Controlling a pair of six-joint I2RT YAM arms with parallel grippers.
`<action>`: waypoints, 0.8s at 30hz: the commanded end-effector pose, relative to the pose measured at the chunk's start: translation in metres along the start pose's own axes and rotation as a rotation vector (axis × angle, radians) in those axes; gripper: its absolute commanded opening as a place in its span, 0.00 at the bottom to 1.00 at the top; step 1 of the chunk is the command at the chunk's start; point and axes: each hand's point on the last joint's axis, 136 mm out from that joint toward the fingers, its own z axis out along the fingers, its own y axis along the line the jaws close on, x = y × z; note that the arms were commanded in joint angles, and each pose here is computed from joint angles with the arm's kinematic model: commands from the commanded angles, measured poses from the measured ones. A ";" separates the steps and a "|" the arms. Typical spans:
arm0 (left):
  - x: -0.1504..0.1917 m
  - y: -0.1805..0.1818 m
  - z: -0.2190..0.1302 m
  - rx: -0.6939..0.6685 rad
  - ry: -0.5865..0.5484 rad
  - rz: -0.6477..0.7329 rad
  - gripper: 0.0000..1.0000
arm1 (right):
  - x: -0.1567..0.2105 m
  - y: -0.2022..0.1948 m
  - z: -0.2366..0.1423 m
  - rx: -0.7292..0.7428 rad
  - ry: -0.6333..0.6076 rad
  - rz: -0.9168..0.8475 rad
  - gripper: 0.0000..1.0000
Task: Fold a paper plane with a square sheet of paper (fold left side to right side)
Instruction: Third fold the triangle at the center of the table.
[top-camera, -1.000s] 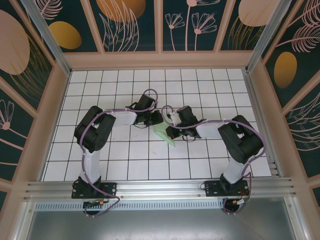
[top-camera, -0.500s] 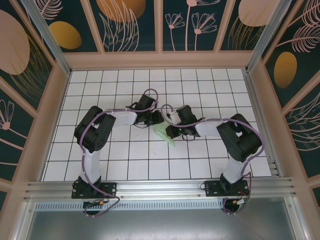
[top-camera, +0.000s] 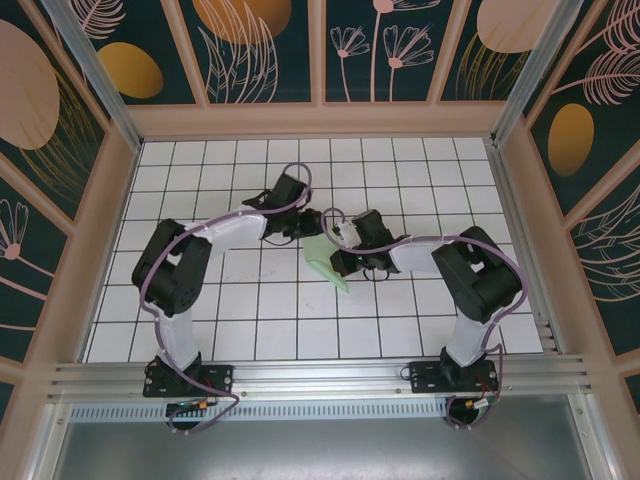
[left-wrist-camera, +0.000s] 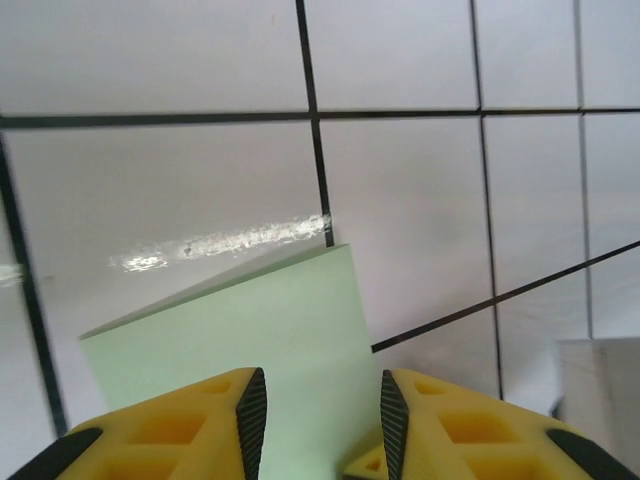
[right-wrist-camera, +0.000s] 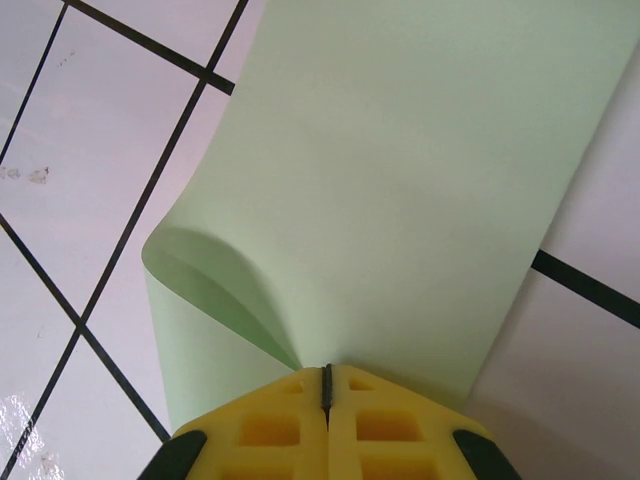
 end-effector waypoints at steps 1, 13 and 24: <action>-0.004 -0.001 -0.029 -0.012 -0.045 0.008 0.36 | 0.035 -0.018 0.010 0.057 0.110 0.062 0.00; 0.066 -0.041 -0.048 0.330 -0.002 -0.077 0.23 | 0.034 -0.018 0.010 0.054 0.108 0.058 0.00; 0.091 -0.016 -0.009 0.229 0.063 -0.120 0.22 | 0.037 -0.020 0.011 0.062 0.116 0.056 0.00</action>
